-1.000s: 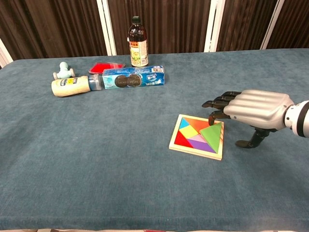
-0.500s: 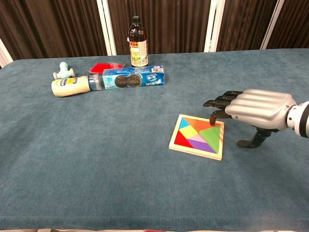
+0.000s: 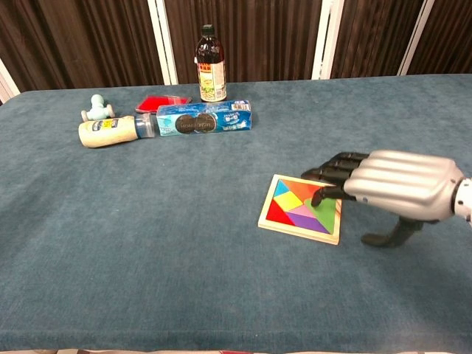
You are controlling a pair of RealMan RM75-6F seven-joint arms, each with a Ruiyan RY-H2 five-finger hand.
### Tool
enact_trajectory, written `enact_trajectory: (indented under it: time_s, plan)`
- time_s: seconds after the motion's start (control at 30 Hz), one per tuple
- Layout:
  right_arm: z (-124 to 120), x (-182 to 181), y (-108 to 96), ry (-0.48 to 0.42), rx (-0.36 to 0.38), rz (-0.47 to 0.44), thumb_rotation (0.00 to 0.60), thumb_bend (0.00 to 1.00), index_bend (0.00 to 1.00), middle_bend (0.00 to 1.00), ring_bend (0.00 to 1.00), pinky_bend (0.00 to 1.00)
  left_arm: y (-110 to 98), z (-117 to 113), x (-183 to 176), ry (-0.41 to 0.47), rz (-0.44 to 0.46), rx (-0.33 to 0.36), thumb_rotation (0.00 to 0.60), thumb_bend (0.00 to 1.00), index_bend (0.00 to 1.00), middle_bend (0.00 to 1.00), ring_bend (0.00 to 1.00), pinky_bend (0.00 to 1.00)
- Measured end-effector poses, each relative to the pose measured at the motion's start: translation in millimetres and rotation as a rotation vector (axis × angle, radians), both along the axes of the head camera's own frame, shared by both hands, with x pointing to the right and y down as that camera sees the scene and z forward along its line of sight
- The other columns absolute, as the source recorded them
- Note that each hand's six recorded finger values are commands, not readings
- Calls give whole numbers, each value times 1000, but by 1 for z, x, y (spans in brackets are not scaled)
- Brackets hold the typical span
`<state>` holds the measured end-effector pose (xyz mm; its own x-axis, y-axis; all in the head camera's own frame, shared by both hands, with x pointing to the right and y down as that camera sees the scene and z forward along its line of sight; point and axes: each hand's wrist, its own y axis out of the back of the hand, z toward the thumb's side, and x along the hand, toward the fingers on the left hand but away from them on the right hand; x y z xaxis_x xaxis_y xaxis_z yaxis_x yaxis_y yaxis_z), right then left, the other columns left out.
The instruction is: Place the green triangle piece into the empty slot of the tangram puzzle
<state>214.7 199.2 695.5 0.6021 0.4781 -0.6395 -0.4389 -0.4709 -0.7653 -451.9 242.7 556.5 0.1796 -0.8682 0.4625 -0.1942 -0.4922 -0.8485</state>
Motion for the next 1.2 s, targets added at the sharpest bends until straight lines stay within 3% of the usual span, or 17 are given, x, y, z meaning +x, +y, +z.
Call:
enact_trajectory:
  time_s: [0.2, 1.2]
  plan:
    - [6, -4, 9, 3, -20, -20, 600, 457, 332, 0, 0, 0, 4, -3, 0, 3, 0, 5, 600, 412, 0, 0, 0, 18]
    - [8, 3, 8, 25, -21, 3, 600, 456, 348, 0, 0, 0, 12, -5, -3, 1, 0, 4, 600, 412, 0, 0, 0, 18]
